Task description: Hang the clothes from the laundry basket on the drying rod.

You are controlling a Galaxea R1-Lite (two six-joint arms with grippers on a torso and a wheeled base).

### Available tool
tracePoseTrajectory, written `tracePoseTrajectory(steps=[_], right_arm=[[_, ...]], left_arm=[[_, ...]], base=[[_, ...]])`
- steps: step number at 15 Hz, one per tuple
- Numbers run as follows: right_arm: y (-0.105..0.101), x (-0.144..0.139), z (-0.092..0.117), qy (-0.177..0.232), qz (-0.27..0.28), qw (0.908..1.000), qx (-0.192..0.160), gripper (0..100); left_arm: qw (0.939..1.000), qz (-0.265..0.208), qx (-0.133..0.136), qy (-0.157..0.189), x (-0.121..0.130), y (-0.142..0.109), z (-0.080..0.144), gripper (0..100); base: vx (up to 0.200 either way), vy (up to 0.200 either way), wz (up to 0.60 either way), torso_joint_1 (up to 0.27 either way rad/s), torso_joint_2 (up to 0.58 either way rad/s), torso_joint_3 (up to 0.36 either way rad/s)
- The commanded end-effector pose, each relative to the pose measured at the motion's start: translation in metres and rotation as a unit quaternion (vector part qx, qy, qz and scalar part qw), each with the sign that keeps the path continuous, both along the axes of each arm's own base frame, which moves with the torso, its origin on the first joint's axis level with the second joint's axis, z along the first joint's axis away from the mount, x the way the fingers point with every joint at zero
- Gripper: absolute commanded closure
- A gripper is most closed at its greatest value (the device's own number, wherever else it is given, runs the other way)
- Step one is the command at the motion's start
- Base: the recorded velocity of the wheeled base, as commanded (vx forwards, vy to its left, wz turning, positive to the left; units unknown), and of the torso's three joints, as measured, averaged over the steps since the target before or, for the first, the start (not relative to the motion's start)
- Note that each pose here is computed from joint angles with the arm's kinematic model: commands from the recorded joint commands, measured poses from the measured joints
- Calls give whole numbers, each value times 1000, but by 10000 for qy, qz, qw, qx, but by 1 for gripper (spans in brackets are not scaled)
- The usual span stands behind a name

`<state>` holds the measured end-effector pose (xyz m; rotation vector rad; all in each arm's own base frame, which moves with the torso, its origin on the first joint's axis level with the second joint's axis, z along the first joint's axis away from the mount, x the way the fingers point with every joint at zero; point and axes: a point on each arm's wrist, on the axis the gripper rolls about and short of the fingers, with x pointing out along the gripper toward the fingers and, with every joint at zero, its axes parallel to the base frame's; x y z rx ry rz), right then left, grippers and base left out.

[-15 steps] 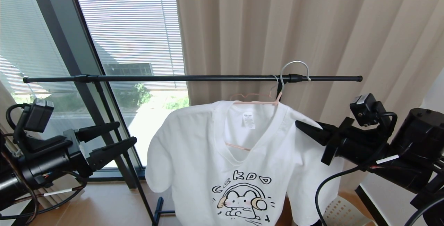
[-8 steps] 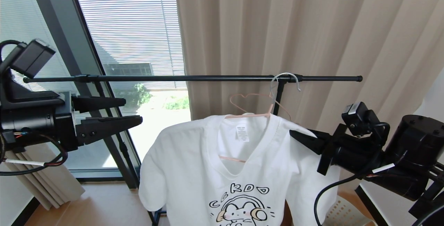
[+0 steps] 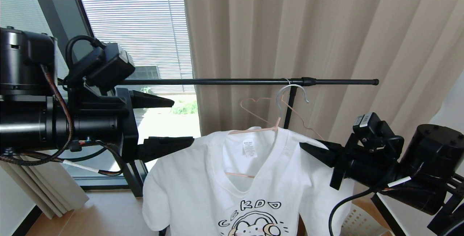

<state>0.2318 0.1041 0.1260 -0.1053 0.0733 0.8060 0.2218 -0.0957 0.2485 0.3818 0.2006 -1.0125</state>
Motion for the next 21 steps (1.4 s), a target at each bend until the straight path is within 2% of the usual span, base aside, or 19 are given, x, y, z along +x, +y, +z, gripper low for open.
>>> tracePoseTrajectory(steps=[1, 3, 5, 7, 15, 21], right_arm=[[1, -1, -2, 27, 30, 10000, -20, 100], [4, -3, -2, 18, 87, 9999, -47, 100], [4, -4, -4, 8, 116, 9999, -96, 100], [6, -6, -4, -10, 169, 9998, -141, 100], [6, -8, -4, -11, 184, 9997, -141, 100], [5, -9, -3, -39, 184, 9997, -129, 100]], left_arm=[[9994, -183, 220, 181, 13, -11, -4, 0], [9985, -324, 403, 198, 15, -15, 1, 0], [9969, -500, 602, 5, 18, -18, 0, 0], [9949, -676, 741, 124, 24, -27, -7, 0], [9904, -985, 872, 418, 42, -51, -28, 0], [9879, -1114, 928, 551, 44, -60, -38, 0]], base=[[0, 0, 0, 0, 0, 0], [0, 0, 0, 0, 0, 0], [0, 0, 0, 0, 0, 0], [0, 0, 0, 0, 0, 0], [0, 0, 0, 0, 0, 0], [0, 0, 0, 0, 0, 0]])
